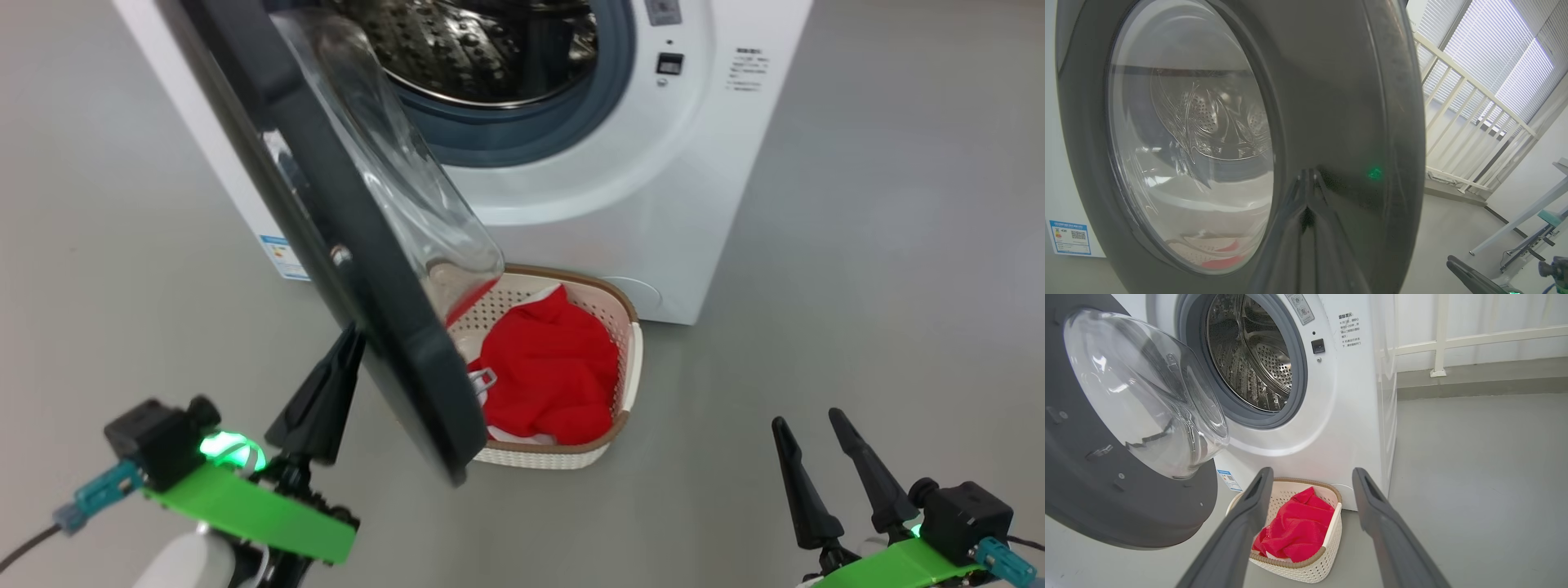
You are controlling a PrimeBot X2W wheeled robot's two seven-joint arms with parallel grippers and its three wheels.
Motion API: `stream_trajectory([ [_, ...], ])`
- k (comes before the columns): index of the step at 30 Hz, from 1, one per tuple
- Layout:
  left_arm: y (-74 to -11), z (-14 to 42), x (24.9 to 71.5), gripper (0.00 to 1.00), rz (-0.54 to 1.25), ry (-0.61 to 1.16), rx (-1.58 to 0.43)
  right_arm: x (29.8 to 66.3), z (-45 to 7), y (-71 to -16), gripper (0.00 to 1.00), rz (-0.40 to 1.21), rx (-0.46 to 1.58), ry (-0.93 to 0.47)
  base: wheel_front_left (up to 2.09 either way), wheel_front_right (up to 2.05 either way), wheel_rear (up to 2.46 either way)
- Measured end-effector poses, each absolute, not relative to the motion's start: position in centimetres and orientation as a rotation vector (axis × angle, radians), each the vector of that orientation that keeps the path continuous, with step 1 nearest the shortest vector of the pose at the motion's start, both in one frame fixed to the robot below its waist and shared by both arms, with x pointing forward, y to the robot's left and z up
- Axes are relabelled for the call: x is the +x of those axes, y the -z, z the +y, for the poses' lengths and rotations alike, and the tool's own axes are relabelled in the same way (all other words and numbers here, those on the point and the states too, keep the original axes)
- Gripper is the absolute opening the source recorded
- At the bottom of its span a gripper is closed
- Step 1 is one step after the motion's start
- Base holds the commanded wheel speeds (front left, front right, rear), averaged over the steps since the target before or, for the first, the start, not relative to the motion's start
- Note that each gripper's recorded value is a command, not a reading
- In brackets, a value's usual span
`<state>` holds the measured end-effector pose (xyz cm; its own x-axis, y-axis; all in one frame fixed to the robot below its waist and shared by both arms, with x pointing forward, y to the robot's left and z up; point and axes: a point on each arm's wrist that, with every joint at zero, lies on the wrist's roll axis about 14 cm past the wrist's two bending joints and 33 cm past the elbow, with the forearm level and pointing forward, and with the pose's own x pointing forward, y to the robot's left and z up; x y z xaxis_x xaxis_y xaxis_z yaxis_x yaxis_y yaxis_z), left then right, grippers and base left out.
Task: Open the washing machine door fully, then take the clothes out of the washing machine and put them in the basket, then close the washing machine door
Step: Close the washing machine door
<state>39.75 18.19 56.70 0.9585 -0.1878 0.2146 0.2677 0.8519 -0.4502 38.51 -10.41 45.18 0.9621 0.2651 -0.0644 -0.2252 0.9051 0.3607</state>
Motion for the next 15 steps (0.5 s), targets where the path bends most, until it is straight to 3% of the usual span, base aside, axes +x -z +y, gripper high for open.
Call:
stream_trajectory([
  [15,-58.3,11.3,48.1,0.0,-0.194,0.402,-0.469,39.9,-14.7,-44.6,1.0,0.094,0.382,-0.097,0.0,0.0,0.0],
])
